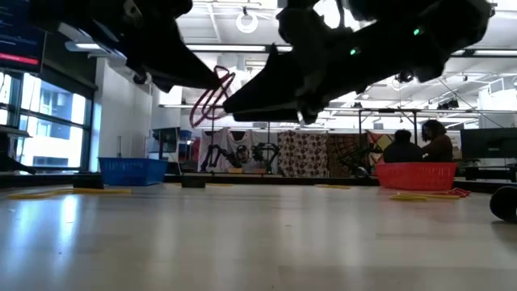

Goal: Sort rubber bands into baskets
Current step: Put the red rubber band into red bin

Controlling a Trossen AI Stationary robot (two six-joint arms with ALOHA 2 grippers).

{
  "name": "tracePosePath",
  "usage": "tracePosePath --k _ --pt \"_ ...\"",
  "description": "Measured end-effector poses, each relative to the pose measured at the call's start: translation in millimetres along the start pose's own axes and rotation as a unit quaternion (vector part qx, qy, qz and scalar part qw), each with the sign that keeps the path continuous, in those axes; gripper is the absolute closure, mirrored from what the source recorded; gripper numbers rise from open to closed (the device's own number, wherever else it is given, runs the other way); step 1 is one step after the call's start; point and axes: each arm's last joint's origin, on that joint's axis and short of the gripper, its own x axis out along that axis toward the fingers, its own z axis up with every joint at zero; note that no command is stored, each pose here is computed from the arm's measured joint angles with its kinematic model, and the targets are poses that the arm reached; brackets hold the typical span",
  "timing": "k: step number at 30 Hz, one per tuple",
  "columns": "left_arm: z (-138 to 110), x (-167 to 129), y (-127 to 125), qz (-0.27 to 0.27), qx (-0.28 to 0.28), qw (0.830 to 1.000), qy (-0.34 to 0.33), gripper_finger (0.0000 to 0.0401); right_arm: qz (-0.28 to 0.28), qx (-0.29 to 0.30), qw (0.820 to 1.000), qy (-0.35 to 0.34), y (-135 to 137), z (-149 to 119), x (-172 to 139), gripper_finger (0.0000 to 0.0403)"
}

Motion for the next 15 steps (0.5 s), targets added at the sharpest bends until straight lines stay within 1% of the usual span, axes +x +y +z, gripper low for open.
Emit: tracePosePath --k 3,6,9,12,15 --pt "1.6 2.8 6.3 -0.017 0.0 1.0 -0.006 0.0401 0.009 -0.003 1.0 -0.019 -6.4 1.2 6.5 0.0231" --pt "-2.6 4.3 12.2 -0.013 -0.003 1.0 -0.005 0.0401 0.029 -0.008 0.999 -0.025 -10.7 3.8 8.8 0.0232" --pt "-3.3 4.6 14.0 -0.02 -0.003 1.0 -0.013 0.0401 0.033 -0.007 0.999 -0.025 -12.6 4.3 9.7 0.0247" --pt "-0.7 4.4 12.6 -0.028 0.0 0.999 -0.026 0.0401 0.033 -0.014 0.999 -0.023 -12.7 3.9 9.7 0.0289" --pt "2.9 3.5 10.3 -0.035 0.001 0.998 -0.045 0.0401 0.031 -0.031 0.999 -0.019 -12.8 3.1 9.7 0.0354"
